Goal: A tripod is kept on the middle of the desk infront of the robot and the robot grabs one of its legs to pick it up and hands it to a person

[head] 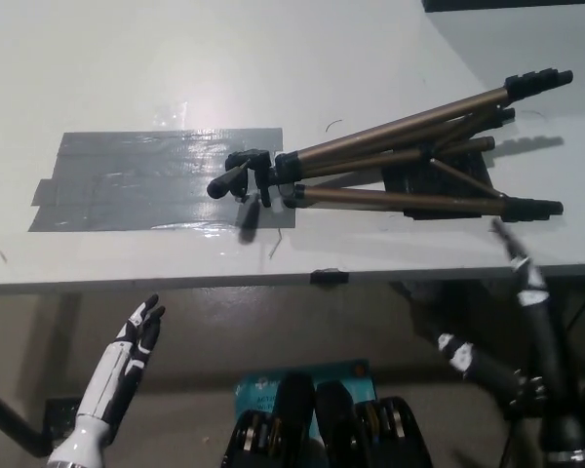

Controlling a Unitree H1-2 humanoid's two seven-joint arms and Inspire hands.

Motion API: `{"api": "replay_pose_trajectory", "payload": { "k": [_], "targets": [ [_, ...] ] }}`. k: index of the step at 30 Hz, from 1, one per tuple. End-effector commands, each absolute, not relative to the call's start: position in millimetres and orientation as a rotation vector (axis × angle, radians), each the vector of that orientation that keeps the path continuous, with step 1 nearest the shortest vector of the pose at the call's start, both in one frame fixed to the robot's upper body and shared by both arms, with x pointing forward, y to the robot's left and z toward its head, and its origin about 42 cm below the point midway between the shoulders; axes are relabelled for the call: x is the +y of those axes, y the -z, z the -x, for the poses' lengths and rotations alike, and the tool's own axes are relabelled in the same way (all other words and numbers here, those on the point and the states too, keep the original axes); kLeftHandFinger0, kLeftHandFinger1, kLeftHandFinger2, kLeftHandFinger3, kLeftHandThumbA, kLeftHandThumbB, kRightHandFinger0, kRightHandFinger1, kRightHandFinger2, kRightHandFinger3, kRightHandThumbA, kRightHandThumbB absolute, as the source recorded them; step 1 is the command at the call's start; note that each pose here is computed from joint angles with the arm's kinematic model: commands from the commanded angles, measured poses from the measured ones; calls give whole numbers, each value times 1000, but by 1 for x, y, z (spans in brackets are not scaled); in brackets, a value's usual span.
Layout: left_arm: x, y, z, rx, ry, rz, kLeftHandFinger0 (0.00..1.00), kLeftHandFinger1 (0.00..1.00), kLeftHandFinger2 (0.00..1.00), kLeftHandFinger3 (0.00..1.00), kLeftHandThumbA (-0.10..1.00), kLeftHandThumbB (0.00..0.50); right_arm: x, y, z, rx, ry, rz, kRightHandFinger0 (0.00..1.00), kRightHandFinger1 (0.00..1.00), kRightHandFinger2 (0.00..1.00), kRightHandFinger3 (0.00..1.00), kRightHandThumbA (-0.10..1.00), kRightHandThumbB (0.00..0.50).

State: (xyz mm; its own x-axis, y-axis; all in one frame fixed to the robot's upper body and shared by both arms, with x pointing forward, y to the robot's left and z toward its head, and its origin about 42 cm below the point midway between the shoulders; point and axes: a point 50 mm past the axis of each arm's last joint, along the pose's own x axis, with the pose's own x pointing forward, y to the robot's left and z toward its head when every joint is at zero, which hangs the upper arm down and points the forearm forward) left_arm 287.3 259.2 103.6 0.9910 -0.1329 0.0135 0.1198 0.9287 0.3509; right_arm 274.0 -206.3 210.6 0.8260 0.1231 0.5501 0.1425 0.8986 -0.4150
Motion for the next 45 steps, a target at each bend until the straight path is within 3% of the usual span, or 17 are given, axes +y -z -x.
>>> {"api": "replay_pose_trajectory", "payload": {
  "k": [1, 2, 6, 9, 13, 16, 17, 22, 31, 35, 39, 45],
  "targets": [
    [257, -110, -278, -107, 183, -369, 1000, 1000, 1000, 1000, 1000, 261, -218, -278, -289, -758, 17, 630, 1000, 1000, 1000, 1000, 994, 336],
    [257, -109, -277, -104, 198, -378, 1000, 1000, 1000, 1000, 1000, 280, -219, -290, -299, -742, 3, 672, 1000, 1000, 1000, 1000, 1000, 365],
    [254, -106, -272, -91, 253, -369, 1000, 1000, 1000, 1000, 1000, 319, -221, -307, -325, -681, -54, 730, 1000, 1000, 1000, 1000, 1000, 380],
    [255, -104, -272, -98, 292, -361, 1000, 1000, 1000, 1000, 1000, 320, -219, -318, -357, -623, -103, 816, 1000, 1000, 1000, 1000, 1000, 394],
    [255, -103, -271, -101, 317, -384, 1000, 1000, 1000, 1000, 1000, 387, -216, -330, -398, -527, -150, 910, 1000, 1000, 1000, 1000, 1000, 379],
    [254, -104, -270, -87, 323, -397, 1000, 1000, 1000, 1000, 1000, 409, -216, -336, -432, -455, -171, 986, 1000, 1000, 1000, 1000, 1000, 394],
    [254, -105, -270, -82, 325, -398, 1000, 1000, 1000, 1000, 1000, 417, -215, -337, -445, -428, -173, 1017, 1000, 1000, 1000, 1000, 1000, 419],
    [254, -104, -270, -77, 324, -421, 1000, 1000, 1000, 1000, 1000, 403, -206, -337, -492, -308, -183, 1132, 1000, 1000, 1000, 1000, 1000, 431],
    [253, -106, -275, -100, 324, -447, 1000, 1000, 1000, 1000, 1000, 368, -187, -333, -537, -249, -202, 1259, 1000, 1000, 1000, 1000, 1000, 469],
    [252, -108, -276, -98, 314, -456, 1000, 1000, 1000, 1000, 1000, 378, -177, -328, -542, -224, -227, 1293, 1000, 1000, 1000, 1000, 1000, 438],
    [252, -108, -277, -113, 311, -474, 1000, 1000, 1000, 1000, 1000, 374, -165, -325, -548, -216, -230, 1313, 1000, 1000, 1000, 1000, 1000, 466],
    [252, -110, -280, -128, 307, -476, 1000, 1000, 1000, 1000, 1000, 352, -155, -334, -550, -251, -231, 1310, 1000, 1000, 1000, 1000, 1000, 459]
  ]
}}
